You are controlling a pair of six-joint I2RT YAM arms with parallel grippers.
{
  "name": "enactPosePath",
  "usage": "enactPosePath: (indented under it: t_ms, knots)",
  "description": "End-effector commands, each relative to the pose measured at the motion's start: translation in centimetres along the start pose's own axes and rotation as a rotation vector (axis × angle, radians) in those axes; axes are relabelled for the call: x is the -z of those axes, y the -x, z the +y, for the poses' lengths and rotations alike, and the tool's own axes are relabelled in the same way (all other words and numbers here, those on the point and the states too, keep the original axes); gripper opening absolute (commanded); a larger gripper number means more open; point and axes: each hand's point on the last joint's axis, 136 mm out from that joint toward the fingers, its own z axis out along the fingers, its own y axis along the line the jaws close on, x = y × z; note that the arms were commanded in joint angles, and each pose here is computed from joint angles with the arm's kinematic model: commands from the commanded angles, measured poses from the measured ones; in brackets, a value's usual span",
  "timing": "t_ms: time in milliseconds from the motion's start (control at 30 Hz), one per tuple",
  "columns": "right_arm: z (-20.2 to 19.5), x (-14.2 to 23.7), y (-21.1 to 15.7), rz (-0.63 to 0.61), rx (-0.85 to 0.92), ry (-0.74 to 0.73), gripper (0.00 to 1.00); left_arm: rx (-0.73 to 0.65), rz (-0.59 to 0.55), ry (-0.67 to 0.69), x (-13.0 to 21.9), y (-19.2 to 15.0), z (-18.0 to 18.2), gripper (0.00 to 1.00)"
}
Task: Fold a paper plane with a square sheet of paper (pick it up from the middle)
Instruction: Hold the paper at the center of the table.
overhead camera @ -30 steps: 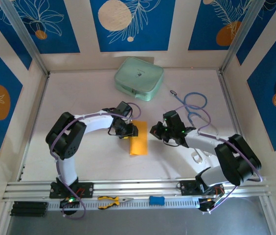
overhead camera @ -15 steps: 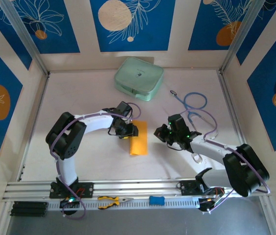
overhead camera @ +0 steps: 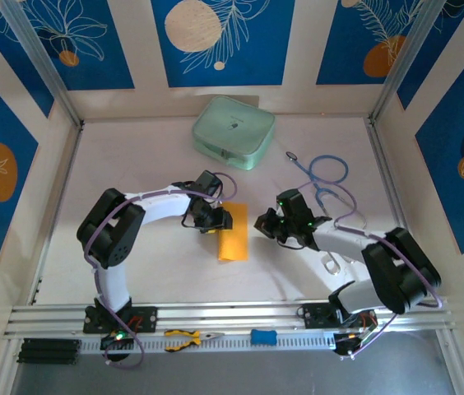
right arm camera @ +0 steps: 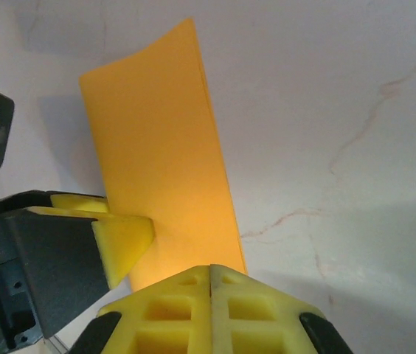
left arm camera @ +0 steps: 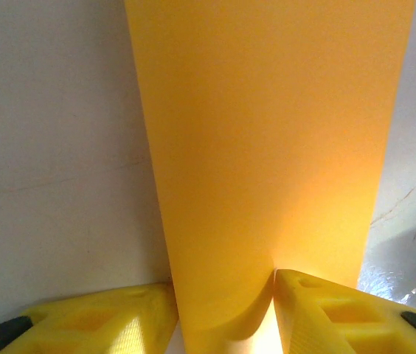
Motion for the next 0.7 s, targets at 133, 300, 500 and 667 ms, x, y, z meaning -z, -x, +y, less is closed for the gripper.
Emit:
enactPosePath:
  t_ms: [133,300,500,667]
  knots:
    - [1.2,-0.9,0.1,0.016,0.041,-0.034,0.01,0.038,0.044,0.170,-3.4,-1.8,5.1,0.46]
    - [-1.2,0.6,0.7,-0.061,-0.033,-0.077,0.01,0.044,0.041,0.177,-3.4,-1.8,5.3,0.45]
    - [-3.1,2.8,1.1,-0.136,-0.078,-0.081,0.01,0.053,0.027,0.190,-3.2,-1.7,5.5,0.44]
    - [-3.8,3.8,1.0,-0.156,-0.094,-0.074,0.02,0.055,0.015,0.190,-3.1,-1.6,5.6,0.44]
